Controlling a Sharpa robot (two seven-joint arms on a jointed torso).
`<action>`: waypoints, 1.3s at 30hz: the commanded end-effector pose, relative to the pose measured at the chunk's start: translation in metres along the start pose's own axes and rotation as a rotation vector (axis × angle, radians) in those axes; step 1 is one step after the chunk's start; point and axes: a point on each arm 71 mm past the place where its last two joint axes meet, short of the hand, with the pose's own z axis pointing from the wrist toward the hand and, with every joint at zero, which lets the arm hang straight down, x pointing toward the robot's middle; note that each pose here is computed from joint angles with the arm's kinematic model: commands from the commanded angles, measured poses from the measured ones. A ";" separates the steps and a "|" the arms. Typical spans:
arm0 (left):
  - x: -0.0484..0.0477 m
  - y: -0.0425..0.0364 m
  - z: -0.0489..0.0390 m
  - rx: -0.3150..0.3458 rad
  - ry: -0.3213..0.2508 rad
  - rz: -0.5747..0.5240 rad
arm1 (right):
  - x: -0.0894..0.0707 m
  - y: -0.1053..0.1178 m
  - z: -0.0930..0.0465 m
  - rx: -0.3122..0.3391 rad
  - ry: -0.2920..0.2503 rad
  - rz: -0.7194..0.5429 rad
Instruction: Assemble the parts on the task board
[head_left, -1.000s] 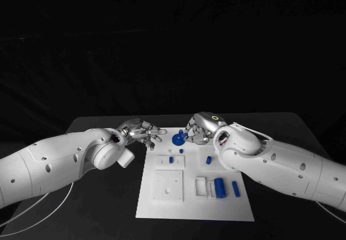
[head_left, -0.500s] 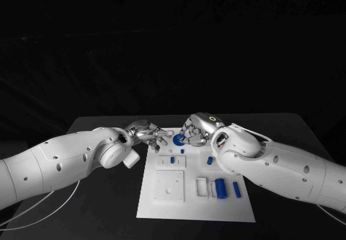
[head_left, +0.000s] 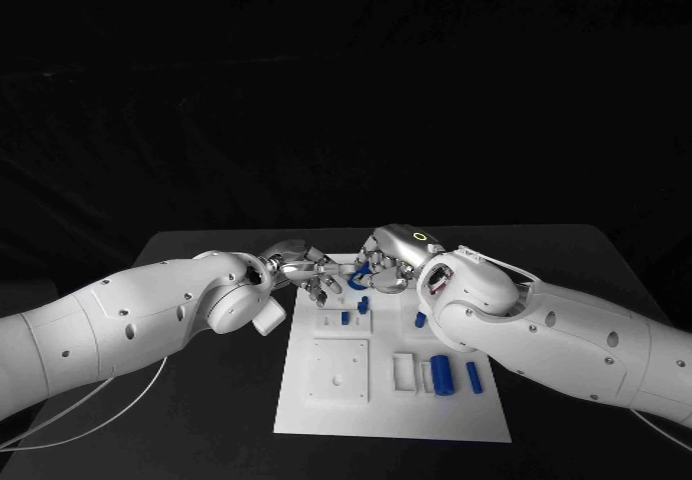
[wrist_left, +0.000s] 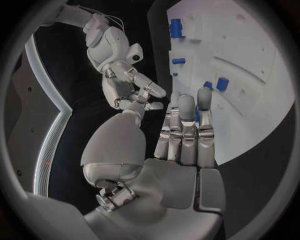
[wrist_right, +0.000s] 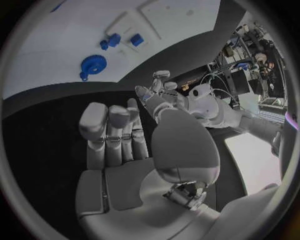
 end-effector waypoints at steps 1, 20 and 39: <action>0.0026 -0.0018 0.0010 0.006 0.025 0.009 | 0.000 0.003 0.000 -0.009 0.008 -0.003; -0.0057 0.0023 -0.0040 0.007 -0.001 -0.026 | 0.002 -0.010 0.000 0.021 0.039 -0.026; -0.0253 0.0088 -0.0202 0.048 -0.090 -0.081 | 0.020 -0.032 0.009 -0.047 0.156 -0.118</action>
